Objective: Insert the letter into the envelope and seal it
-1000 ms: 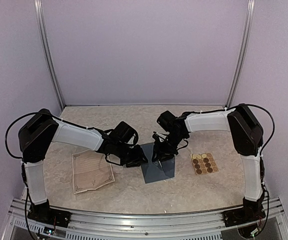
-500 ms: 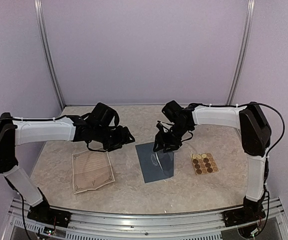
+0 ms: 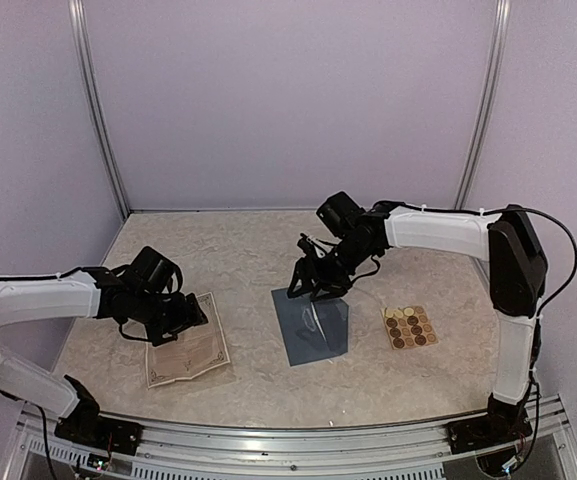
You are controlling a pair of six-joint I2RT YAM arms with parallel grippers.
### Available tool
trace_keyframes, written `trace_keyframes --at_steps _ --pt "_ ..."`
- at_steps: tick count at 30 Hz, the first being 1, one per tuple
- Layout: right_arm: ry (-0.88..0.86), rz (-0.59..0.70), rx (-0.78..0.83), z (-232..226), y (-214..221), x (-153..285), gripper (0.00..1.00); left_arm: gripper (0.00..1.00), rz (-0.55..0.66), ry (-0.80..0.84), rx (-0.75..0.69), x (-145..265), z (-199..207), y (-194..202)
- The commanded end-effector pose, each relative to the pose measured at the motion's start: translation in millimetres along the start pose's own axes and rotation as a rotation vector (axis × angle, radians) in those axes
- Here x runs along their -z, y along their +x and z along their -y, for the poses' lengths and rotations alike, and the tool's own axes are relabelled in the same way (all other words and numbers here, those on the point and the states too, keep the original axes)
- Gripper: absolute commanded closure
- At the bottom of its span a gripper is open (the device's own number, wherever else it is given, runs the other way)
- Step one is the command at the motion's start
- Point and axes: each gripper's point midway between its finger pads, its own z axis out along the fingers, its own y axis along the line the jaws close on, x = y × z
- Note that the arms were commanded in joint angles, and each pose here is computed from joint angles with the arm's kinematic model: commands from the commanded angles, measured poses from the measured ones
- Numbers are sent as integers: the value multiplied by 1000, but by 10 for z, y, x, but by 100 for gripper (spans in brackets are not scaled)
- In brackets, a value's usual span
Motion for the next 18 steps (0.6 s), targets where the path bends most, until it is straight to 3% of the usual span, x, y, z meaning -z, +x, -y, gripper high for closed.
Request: trace_keyframes --at_steps 1,11,18 --pt "-73 10 36 -325 -30 11 34 15 -1 24 39 -13 -62 55" --pt "-118 -42 38 -442 78 -200 34 14 -39 98 47 -216 16 194" --pt "-137 -68 36 -475 134 -309 34 14 -78 190 72 -353 304 318"
